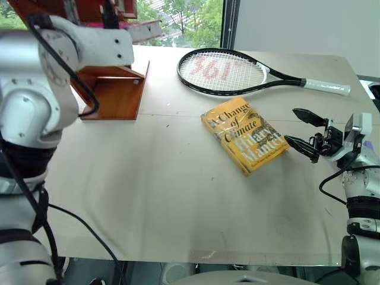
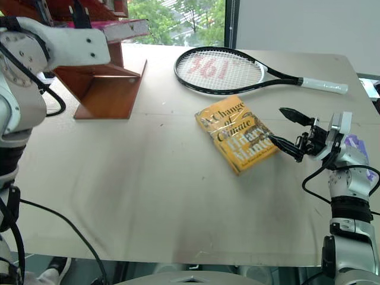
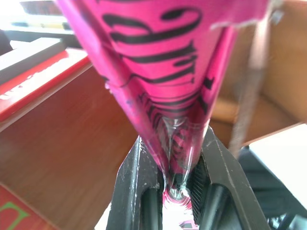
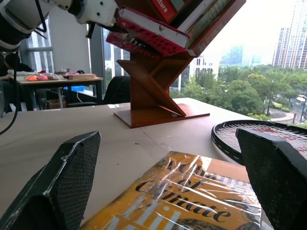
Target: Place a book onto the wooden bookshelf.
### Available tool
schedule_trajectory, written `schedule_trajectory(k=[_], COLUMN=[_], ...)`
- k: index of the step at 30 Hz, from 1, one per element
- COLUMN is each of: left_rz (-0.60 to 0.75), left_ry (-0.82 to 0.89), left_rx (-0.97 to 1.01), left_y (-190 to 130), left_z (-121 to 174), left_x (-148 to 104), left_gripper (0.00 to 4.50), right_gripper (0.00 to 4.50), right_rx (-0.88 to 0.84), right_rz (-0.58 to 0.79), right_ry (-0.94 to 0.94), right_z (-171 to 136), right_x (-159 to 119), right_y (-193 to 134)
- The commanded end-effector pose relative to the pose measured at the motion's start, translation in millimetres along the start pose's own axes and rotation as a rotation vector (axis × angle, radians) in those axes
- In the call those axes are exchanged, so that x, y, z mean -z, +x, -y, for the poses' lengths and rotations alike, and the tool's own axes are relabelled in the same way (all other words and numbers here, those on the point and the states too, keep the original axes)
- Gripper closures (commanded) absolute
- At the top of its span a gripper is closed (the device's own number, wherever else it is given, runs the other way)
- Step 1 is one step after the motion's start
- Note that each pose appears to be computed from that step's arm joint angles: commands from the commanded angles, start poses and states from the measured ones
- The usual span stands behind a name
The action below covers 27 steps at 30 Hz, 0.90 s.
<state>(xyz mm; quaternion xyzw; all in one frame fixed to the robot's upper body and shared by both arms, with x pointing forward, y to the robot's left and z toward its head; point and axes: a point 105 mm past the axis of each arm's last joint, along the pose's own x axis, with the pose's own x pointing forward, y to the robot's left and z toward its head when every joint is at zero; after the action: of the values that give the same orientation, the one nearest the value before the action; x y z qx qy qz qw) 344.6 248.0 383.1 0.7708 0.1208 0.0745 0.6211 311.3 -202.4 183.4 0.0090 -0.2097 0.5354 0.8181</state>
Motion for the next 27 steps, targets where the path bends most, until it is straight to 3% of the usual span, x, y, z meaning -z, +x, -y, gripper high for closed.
schedule_trajectory(k=[1,5,17,27], left_rz=[-0.014,-0.009,-0.069,-0.089], left_ry=[0.042,0.132,0.267,0.157], left_rx=[-0.010,0.047,0.085,0.194], left_y=[-5,-2,5,11], left_z=[-13,-9,-38,-17], left_x=[4,3,26,31], left_gripper=[4.35,4.35,4.35,4.35], right_gripper=[0.00,0.00,0.00,0.00], right_rx=[-0.003,-0.016,-0.033,-0.034], right_rz=[0.026,0.050,0.041,0.031], right_ry=[-0.051,-0.074,-0.088,-0.089], right_z=[1,3,2,3], right_x=[-10,-16,-23,-28], right_y=[1,7,7,6])
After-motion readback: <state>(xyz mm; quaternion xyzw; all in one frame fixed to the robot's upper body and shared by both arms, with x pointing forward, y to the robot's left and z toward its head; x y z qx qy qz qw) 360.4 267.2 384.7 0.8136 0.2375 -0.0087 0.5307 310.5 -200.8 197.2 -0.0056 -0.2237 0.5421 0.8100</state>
